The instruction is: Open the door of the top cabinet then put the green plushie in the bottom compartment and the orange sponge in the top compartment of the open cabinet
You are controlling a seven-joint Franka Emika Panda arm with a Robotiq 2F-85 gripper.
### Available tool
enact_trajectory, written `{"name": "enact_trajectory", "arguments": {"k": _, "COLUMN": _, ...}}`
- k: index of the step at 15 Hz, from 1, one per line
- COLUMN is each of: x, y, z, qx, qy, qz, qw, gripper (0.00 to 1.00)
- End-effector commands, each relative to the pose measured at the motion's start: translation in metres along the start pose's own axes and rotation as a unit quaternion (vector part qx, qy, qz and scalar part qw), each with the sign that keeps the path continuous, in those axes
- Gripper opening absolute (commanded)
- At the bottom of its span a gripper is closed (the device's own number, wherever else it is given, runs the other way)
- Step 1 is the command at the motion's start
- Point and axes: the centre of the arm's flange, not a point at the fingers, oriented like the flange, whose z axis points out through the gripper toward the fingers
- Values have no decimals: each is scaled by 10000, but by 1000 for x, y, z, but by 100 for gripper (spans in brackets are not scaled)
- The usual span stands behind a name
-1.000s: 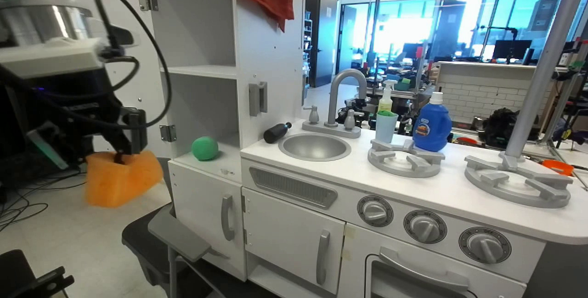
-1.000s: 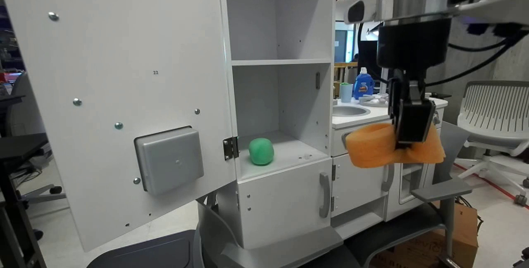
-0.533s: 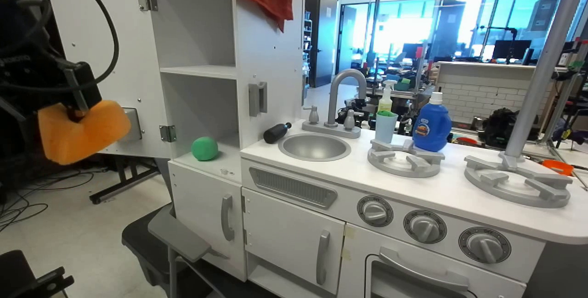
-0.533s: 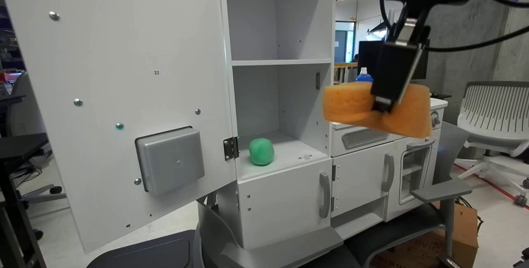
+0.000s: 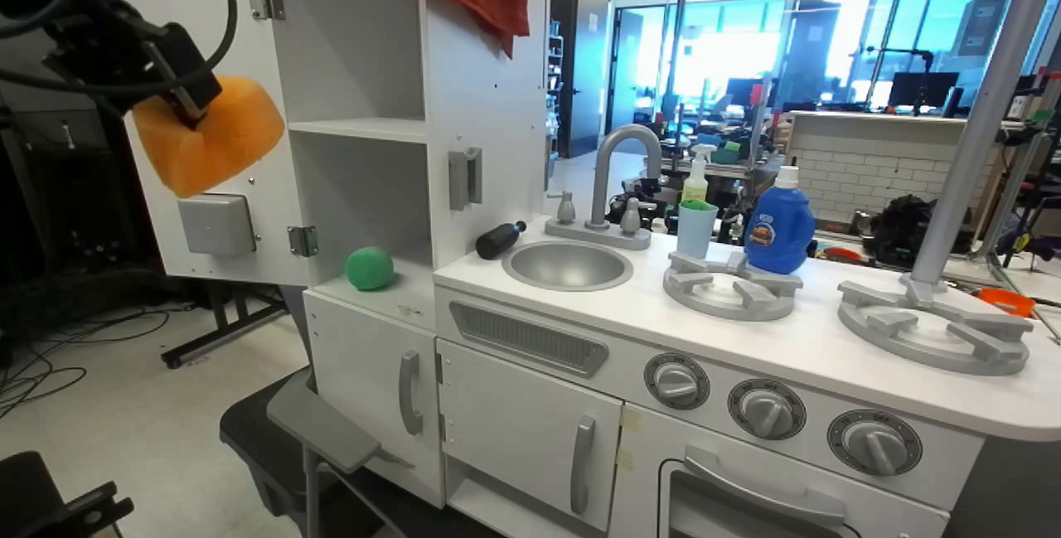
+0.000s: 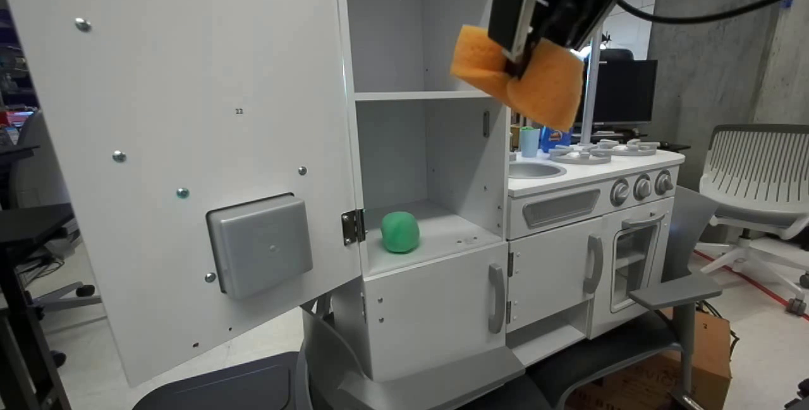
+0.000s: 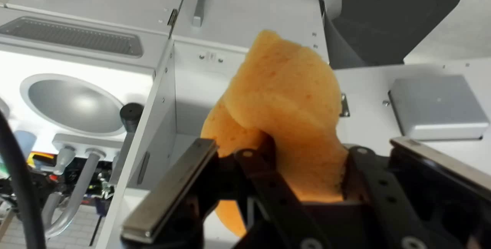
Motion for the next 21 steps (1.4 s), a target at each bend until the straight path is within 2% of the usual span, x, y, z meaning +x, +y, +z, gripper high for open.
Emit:
{"name": "enact_trajectory", "arguments": {"k": 1, "x": 44, "y": -1, "z": 5, "qx": -261, "qy": 675, "qz": 679, "qw": 9951, "gripper": 4}}
{"name": "enact_trajectory", "arguments": {"k": 4, "x": 84, "y": 7, "z": 1, "qx": -499, "qy": 1203, "qz": 1227, "qw": 9839, "gripper": 4}}
{"name": "enact_trajectory", "arguments": {"k": 8, "x": 128, "y": 14, "z": 20, "qx": -780, "qy": 1548, "qz": 1587, "qw": 9720, "gripper": 4}}
{"name": "enact_trajectory", "arguments": {"k": 14, "x": 167, "y": 0, "z": 56, "qx": -855, "qy": 1666, "qz": 1701, "qw": 9675, "gripper": 4}}
{"name": "enact_trajectory", "arguments": {"k": 21, "x": 182, "y": 2, "z": 94, "qx": -1122, "qy": 1715, "qz": 1789, "qw": 9623, "gripper": 4}}
